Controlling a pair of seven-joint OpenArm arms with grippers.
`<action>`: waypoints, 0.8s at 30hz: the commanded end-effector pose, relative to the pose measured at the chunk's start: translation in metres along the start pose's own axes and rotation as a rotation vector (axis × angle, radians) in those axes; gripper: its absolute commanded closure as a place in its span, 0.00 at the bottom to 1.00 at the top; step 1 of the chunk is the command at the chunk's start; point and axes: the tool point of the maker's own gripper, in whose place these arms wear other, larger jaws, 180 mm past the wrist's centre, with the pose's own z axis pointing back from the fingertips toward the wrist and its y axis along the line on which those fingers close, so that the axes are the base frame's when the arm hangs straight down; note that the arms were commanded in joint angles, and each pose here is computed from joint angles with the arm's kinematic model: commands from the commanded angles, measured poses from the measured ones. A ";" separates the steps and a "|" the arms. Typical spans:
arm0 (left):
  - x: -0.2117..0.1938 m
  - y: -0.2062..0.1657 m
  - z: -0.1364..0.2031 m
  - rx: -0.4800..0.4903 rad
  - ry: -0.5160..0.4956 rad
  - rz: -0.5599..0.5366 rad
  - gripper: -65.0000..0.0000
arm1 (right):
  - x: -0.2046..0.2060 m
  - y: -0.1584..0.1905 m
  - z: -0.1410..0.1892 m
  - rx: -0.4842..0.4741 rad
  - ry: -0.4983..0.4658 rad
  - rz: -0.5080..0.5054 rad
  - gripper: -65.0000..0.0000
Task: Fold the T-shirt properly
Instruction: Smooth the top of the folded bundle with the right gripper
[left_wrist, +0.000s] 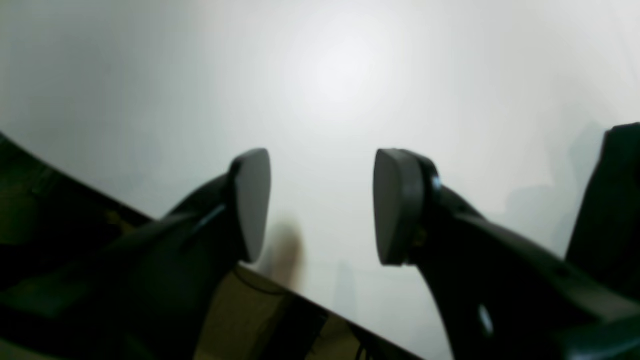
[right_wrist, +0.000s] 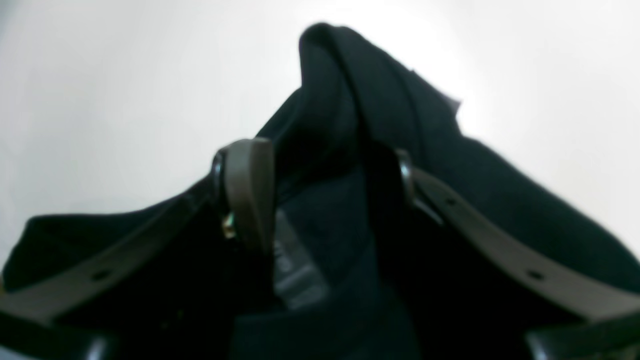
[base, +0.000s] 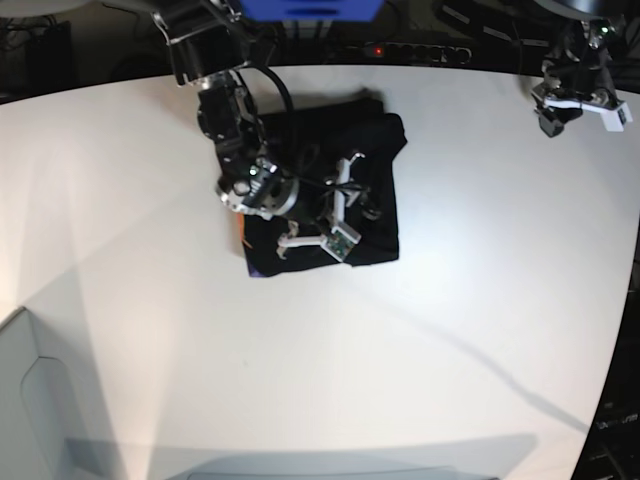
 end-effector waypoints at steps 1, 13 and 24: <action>0.009 -0.001 0.003 -0.004 -0.029 -0.016 0.50 | 0.026 0.003 -0.001 0.012 -0.080 0.002 0.51; 0.015 0.005 0.006 0.013 -0.046 -0.014 0.50 | 0.019 0.005 -0.019 0.045 -0.044 -0.030 0.51; 0.023 0.010 0.008 0.024 -0.070 -0.009 0.50 | 0.022 0.030 -0.026 0.107 -0.034 0.018 0.51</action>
